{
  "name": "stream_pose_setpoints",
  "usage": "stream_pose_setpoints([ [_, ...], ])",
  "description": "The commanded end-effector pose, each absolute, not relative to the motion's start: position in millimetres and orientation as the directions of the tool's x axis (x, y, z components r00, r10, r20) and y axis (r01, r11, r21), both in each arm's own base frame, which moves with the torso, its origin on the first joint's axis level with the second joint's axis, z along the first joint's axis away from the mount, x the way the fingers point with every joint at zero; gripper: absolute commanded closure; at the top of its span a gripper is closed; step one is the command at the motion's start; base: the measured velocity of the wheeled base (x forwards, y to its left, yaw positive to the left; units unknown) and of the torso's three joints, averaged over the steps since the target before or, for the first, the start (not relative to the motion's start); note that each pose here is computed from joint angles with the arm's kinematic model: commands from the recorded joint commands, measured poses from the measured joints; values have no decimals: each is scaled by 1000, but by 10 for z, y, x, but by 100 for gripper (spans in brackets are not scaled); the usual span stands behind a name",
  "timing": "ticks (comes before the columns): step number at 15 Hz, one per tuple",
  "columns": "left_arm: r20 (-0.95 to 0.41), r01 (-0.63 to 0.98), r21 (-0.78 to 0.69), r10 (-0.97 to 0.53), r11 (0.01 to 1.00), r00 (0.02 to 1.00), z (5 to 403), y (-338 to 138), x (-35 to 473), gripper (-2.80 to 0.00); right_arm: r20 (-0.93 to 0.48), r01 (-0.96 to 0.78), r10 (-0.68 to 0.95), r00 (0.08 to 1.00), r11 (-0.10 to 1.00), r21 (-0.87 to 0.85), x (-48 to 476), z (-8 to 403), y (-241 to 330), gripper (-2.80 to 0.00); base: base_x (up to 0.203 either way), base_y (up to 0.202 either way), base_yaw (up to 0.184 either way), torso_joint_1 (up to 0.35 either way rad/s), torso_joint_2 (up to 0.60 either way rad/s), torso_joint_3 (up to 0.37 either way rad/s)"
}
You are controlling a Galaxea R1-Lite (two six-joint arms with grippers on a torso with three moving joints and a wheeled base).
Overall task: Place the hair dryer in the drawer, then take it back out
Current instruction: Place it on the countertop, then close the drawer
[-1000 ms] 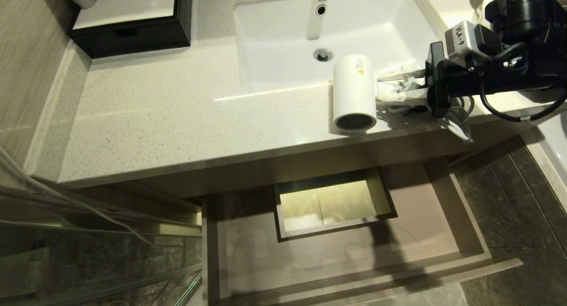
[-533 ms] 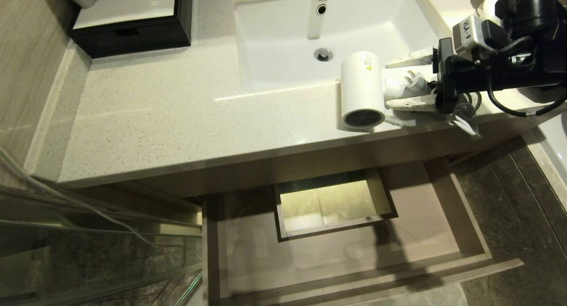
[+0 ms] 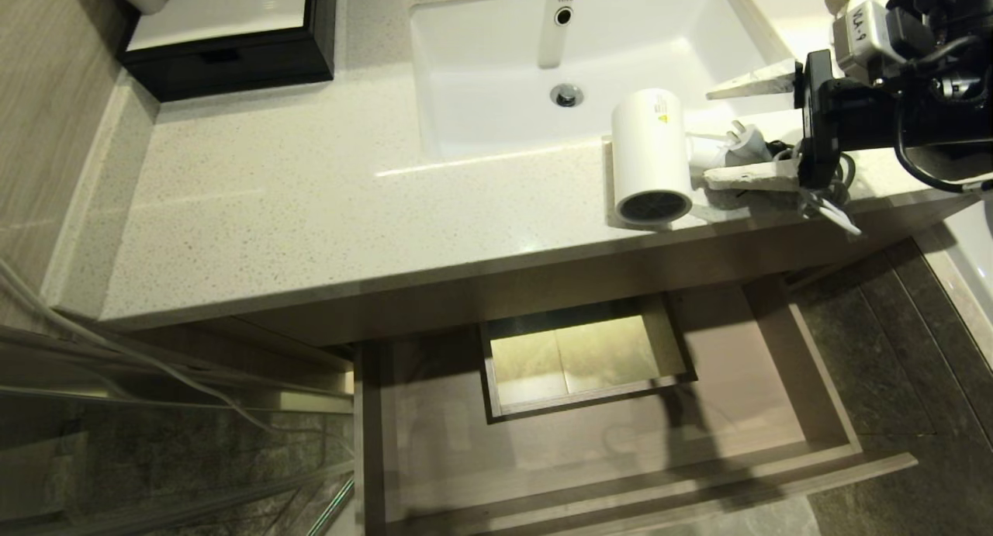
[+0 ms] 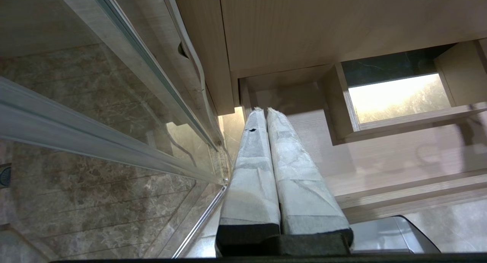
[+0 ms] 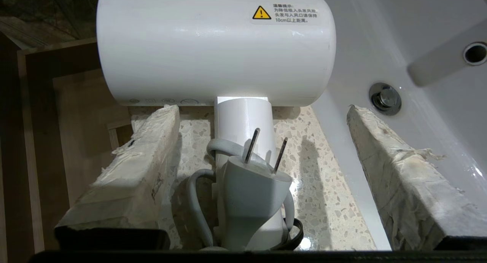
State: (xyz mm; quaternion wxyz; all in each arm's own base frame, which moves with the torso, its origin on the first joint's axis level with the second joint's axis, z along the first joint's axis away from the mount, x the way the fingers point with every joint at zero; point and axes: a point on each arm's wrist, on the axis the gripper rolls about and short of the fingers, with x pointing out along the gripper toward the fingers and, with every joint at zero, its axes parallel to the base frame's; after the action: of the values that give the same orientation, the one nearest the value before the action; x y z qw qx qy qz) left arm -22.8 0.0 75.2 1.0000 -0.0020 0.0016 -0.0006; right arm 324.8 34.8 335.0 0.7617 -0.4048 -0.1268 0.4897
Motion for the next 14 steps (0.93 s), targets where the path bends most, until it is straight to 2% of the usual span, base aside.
stream_pose_setpoints([
  [1,-3,1,-5,-1,1000,1000,749,1,-227,0,-189,-627,855,484,187,-756,3163,3424,347,-280,0,0,0,0,0,0],
  [2,-5,0,-5,0,1000,1000,747,1,-227,0,-185,-626,856,483,190,-756,3148,3442,342,-280,0,0,0,0,0,0],
  [3,-3,0,-5,0,1000,1000,751,1,-228,0,-175,-632,865,470,192,-751,3113,3471,340,0,0,0,0,0,0,0],
  [5,-4,0,-5,0,1000,1000,748,1,-227,0,-158,-623,867,473,203,-755,3036,3559,333,0,0,0,0,0,0,0],
  [6,-4,1,-5,-1,1000,1000,749,1,-227,0,-151,-614,849,506,232,-754,2982,3629,311,0,0,0,0,0,0,0],
  [8,-5,0,-5,0,1000,1000,747,1,-227,0,-148,-581,750,645,356,-732,2870,3763,212,0,0,0,0,0,0,0],
  [11,-4,1,-5,-1,1000,1000,749,0,-227,0,-111,-435,487,866,624,-649,2595,3996,104,0,0,0,0,0,0,0],
  [14,-3,2,-5,-2,1000,1000,752,0,-228,0,-56,-216,237,970,734,-644,2240,4160,43,0,0,0,0,0,0,0],
])
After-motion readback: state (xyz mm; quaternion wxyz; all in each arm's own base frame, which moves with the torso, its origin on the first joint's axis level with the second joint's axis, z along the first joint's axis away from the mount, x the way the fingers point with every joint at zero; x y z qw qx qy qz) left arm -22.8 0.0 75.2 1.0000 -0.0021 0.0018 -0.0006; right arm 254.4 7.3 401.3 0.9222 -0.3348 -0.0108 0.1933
